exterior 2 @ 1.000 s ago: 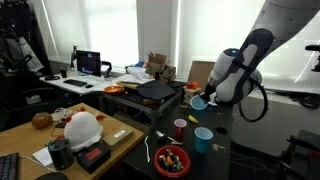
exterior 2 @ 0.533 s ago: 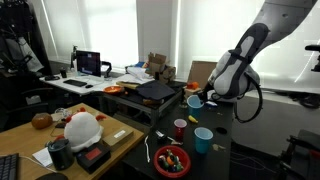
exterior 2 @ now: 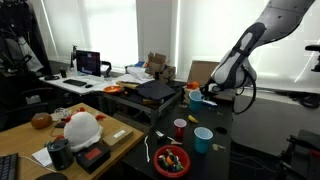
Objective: Pick up the cup and pour it's contents in the bowl
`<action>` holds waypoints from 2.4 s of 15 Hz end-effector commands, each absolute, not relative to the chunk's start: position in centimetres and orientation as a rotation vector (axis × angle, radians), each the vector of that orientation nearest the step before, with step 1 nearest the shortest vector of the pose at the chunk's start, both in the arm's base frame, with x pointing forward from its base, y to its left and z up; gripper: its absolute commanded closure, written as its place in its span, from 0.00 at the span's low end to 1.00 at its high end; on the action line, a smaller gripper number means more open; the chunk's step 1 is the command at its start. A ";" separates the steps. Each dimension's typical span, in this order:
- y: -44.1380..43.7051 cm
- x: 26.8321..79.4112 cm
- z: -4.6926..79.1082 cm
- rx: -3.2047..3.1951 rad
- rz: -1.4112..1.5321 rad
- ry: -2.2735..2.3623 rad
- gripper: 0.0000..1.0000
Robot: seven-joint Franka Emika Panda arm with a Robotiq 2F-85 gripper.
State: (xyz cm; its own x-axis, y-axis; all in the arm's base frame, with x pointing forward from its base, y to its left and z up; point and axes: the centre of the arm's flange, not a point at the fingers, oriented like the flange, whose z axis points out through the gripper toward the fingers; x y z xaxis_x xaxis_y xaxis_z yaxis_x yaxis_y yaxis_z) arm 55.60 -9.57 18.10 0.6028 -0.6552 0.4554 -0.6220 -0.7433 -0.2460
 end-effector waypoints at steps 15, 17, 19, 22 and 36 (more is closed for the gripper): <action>-8.4 59.4 12.1 -2.701 -0.714 1.030 0.99; -8.3 59.5 10.9 -2.698 -0.683 1.036 0.99; -8.6 59.4 9.8 -2.694 -0.658 1.062 0.99; -9.6 59.0 8.6 -2.698 -0.634 1.133 0.99; -10.0 58.9 4.7 -2.665 -0.501 1.208 0.99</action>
State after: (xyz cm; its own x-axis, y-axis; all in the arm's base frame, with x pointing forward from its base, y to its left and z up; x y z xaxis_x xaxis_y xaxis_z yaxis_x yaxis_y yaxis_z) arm 58.20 -9.92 5.44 0.6224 -0.7333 0.2736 -0.6775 -0.6798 -0.2809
